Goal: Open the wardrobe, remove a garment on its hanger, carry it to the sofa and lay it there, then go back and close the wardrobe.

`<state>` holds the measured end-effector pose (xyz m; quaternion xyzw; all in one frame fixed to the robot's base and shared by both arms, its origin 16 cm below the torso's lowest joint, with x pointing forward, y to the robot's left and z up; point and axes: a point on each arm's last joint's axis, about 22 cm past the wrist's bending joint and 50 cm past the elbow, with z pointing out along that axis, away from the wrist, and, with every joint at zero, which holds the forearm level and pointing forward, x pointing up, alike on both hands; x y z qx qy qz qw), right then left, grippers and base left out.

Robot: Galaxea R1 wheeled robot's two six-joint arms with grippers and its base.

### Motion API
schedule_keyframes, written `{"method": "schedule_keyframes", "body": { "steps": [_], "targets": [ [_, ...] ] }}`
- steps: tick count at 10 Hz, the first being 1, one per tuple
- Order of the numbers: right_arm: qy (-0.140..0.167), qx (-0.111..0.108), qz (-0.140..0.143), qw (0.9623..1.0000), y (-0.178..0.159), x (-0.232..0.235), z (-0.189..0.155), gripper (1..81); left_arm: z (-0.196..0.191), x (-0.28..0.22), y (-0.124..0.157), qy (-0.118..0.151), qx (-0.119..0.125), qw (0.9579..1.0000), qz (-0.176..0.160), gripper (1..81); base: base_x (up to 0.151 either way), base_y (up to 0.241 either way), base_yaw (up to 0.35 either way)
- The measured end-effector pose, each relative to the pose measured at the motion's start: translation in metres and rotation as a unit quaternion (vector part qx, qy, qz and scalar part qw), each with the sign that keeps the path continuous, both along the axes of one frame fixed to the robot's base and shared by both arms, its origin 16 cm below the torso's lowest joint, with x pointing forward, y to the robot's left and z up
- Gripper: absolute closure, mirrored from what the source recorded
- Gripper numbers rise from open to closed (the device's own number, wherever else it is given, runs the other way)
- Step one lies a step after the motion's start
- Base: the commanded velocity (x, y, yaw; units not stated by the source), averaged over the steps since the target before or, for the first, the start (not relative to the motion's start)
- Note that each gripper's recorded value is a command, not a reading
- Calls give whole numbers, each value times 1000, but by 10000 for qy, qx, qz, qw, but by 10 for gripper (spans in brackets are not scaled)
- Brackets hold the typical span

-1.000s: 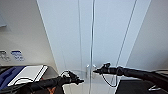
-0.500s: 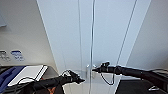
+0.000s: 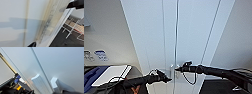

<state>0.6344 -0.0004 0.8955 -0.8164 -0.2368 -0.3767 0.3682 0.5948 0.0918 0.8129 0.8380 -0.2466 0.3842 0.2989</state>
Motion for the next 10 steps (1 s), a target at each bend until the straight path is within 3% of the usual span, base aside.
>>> {"method": "schedule_keyframes", "body": {
  "steps": [10],
  "targets": [
    [4, 69, 43, 10000, 7, -7, -5, 10, -21, 39, -39, -116, 292, 9992, 235, 10, 0, 0, 0]
  ]
}}
